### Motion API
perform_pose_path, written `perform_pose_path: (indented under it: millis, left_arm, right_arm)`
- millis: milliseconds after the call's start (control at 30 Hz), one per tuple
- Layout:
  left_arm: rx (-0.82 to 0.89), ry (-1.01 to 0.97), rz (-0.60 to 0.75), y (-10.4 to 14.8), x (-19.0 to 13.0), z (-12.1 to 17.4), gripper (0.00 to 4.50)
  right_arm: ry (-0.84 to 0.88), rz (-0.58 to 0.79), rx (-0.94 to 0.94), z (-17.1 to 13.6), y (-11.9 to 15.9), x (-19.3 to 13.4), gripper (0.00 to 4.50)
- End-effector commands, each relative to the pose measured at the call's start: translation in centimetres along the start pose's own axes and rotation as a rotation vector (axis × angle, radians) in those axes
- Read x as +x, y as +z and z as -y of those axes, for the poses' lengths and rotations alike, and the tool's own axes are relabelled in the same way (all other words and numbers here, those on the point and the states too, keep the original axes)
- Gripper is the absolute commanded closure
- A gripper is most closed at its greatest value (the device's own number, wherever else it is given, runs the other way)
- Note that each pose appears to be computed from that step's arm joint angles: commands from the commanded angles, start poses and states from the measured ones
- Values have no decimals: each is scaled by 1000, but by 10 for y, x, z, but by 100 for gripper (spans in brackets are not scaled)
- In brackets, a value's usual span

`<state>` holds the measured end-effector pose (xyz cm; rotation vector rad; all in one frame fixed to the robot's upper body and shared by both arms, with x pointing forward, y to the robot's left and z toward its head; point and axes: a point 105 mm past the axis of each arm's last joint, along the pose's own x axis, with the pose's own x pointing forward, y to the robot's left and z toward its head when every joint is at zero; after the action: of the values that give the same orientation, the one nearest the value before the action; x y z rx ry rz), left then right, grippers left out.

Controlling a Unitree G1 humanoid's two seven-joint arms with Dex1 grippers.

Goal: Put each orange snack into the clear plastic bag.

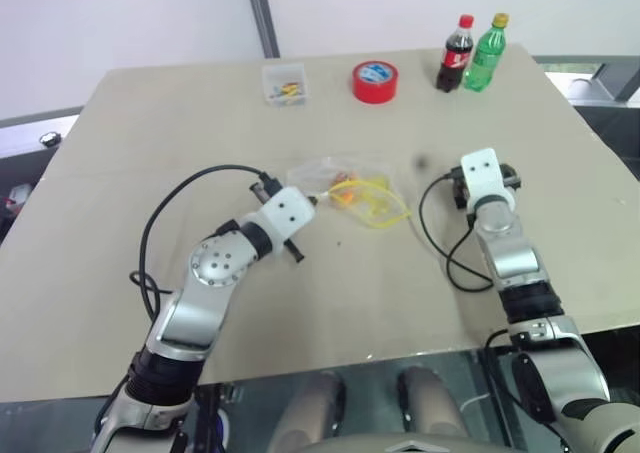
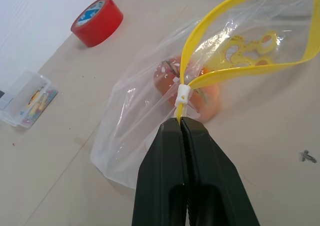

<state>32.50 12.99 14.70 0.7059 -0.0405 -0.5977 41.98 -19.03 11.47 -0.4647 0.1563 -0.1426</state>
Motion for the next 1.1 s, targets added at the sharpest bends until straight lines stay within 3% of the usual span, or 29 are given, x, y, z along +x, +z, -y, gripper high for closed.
perform_pose_path:
  millis: [33,133,233,333,533,600,733,900,1000,1100]
  left_arm:
    - [28,27,35,11,-2,-5,450]
    - [25,34,30,9,-3,-6,450]
    - [21,38,31,9,-3,-5,450]
    - [4,48,35,9,-3,-7,450]
    - [-6,57,36,8,-4,-12,450]
    - [-4,58,45,10,-3,-13,450]
    - [5,51,91,20,-3,-13,450]
    - [-2,-20,131,25,-11,-10,450]
    - [19,-65,165,30,-13,-5,450]
    - [52,-107,172,30,-16,1,450]
  right_arm:
    - [1,55,35,5,15,3,178]
    - [17,71,63,6,19,1,315]
    - [19,113,89,12,27,-3,315]
    - [139,206,261,13,50,-20,315]
    - [729,280,679,-10,87,-107,315]
    - [901,271,725,-19,91,-138,315]
    - [1071,230,749,-35,91,-170,315]
    - [1159,116,740,-82,88,-173,315]
    - [1059,28,766,-105,78,-145,315]
    - [979,15,834,-109,77,-123,315]
